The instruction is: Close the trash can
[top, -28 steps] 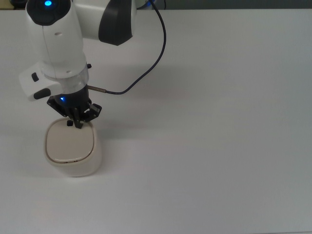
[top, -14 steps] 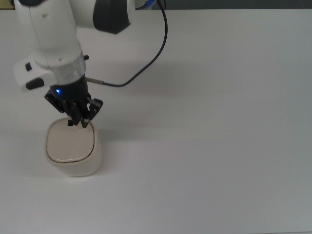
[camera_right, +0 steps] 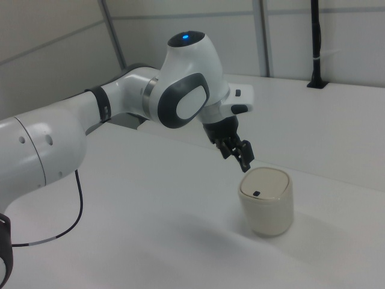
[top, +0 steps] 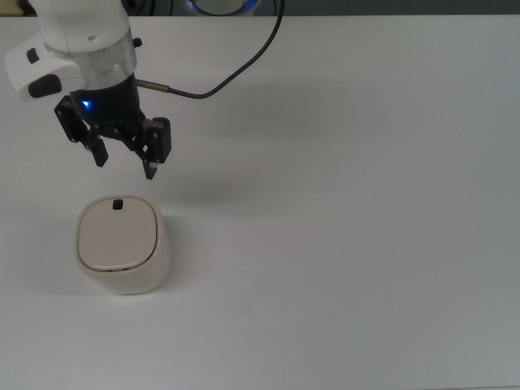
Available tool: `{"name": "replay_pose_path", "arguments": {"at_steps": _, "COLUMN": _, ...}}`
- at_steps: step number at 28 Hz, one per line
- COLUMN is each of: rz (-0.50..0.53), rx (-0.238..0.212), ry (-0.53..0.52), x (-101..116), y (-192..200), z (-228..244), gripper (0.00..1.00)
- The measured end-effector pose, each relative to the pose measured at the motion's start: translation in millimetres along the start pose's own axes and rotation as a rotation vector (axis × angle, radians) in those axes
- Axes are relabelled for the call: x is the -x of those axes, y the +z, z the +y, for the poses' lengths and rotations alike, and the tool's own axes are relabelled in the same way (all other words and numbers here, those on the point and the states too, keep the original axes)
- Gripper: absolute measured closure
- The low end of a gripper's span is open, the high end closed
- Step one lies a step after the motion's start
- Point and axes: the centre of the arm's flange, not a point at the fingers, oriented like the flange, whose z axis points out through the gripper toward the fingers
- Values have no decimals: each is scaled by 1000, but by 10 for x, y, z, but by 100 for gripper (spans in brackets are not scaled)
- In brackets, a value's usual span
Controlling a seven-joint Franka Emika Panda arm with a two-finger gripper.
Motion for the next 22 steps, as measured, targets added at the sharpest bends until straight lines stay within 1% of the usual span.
{"name": "replay_pose_path", "arguments": {"at_steps": 2, "rz": -39, "rx": 10, "ry": -17, "x": 47, "y": 20, "z": 4, "gripper": 13}}
{"name": "replay_pose_path", "arguments": {"at_steps": 3, "rz": -66, "rx": 16, "ry": -26, "x": 82, "y": 26, "z": 5, "gripper": 8}}
{"name": "replay_pose_path", "arguments": {"at_steps": 4, "rz": -80, "rx": 18, "ry": -31, "x": 102, "y": 24, "z": 7, "gripper": 7}}
{"name": "replay_pose_path", "arguments": {"at_steps": 6, "rz": -108, "rx": 21, "ry": -39, "x": 142, "y": 11, "z": 10, "gripper": 0}}
{"name": "replay_pose_path", "arguments": {"at_steps": 9, "rz": -135, "rx": 23, "ry": -42, "x": 197, "y": -60, "z": 20, "gripper": 0}}
{"name": "replay_pose_path", "arguments": {"at_steps": 12, "rz": -140, "rx": 24, "ry": -43, "x": 229, "y": -148, "z": 27, "gripper": 0}}
{"name": "replay_pose_path", "arguments": {"at_steps": 15, "rz": -141, "rx": 36, "ry": -46, "x": 258, "y": -237, "z": 45, "gripper": 0}}
{"name": "replay_pose_path", "arguments": {"at_steps": 22, "rz": -140, "rx": 54, "ry": -50, "x": 271, "y": -277, "z": 66, "gripper": 0}}
